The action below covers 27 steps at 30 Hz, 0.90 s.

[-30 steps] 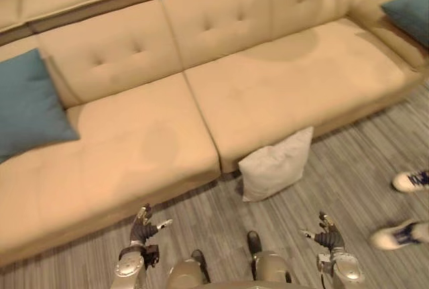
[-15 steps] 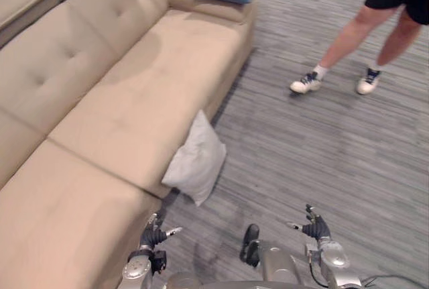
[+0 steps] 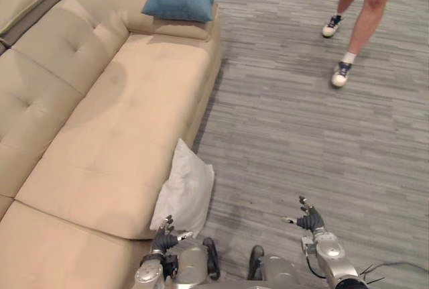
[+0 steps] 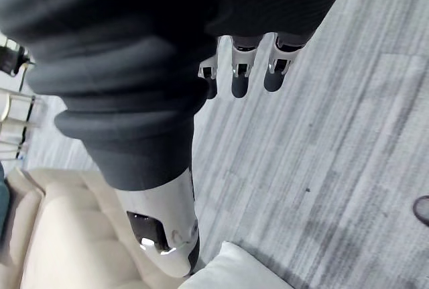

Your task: Pick up cushions and gather them together orderly.

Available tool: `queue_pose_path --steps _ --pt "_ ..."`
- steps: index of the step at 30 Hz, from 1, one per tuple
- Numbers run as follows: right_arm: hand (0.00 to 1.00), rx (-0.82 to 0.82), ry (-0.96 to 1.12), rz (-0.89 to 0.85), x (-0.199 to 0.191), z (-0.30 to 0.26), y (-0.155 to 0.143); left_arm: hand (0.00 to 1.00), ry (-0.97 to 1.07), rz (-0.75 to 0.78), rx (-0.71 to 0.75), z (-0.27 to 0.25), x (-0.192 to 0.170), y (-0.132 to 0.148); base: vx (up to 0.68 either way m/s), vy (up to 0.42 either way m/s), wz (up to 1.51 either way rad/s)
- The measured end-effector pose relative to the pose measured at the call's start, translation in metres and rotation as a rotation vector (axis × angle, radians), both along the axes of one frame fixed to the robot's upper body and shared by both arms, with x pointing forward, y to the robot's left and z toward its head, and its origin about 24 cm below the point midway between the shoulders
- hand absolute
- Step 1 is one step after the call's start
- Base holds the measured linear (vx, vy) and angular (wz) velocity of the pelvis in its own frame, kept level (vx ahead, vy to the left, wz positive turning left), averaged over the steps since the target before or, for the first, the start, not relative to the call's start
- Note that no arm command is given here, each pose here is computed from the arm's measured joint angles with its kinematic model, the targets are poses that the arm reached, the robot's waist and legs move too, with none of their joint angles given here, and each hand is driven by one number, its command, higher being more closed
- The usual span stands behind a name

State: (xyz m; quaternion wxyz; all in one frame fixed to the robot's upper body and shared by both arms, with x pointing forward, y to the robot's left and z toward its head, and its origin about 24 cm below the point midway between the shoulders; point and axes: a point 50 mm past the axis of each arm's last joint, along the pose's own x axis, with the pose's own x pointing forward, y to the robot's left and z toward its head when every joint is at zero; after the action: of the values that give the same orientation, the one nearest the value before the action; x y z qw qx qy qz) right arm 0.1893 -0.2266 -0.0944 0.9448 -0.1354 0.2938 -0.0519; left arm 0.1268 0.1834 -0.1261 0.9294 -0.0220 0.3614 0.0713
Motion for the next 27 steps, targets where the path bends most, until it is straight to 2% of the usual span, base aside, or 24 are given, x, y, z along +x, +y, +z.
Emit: queue_pose_path --steps 5,9,11,14,20,27 --pt "0.00 0.015 0.004 0.002 -0.001 -0.002 0.005 0.00 -0.024 0.010 0.060 0.005 0.009 0.014 0.37 0.046 1.09" --pt "0.00 0.013 0.005 -0.024 -0.008 -0.003 0.002 0.00 -0.085 0.019 0.057 0.014 0.032 0.013 0.31 -0.160 1.65" --pt "0.00 0.028 0.044 -0.063 -0.024 -0.010 0.000 0.00 -0.104 0.025 0.040 0.015 0.037 0.007 0.38 -0.338 2.05" --pt "0.00 0.044 -0.022 -0.106 -0.017 -0.001 -0.005 0.00 -0.097 0.055 -0.017 0.011 0.032 -0.009 0.27 -0.315 1.23" --pt "0.00 0.096 -0.053 -0.183 -0.022 -0.002 0.001 0.00 -0.072 0.068 -0.042 0.007 0.023 -0.012 0.06 -0.182 1.11" --pt "0.00 0.106 0.040 -0.202 -0.034 -0.018 0.005 0.00 0.018 0.071 0.032 -0.003 0.001 0.013 -0.08 0.051 0.40"
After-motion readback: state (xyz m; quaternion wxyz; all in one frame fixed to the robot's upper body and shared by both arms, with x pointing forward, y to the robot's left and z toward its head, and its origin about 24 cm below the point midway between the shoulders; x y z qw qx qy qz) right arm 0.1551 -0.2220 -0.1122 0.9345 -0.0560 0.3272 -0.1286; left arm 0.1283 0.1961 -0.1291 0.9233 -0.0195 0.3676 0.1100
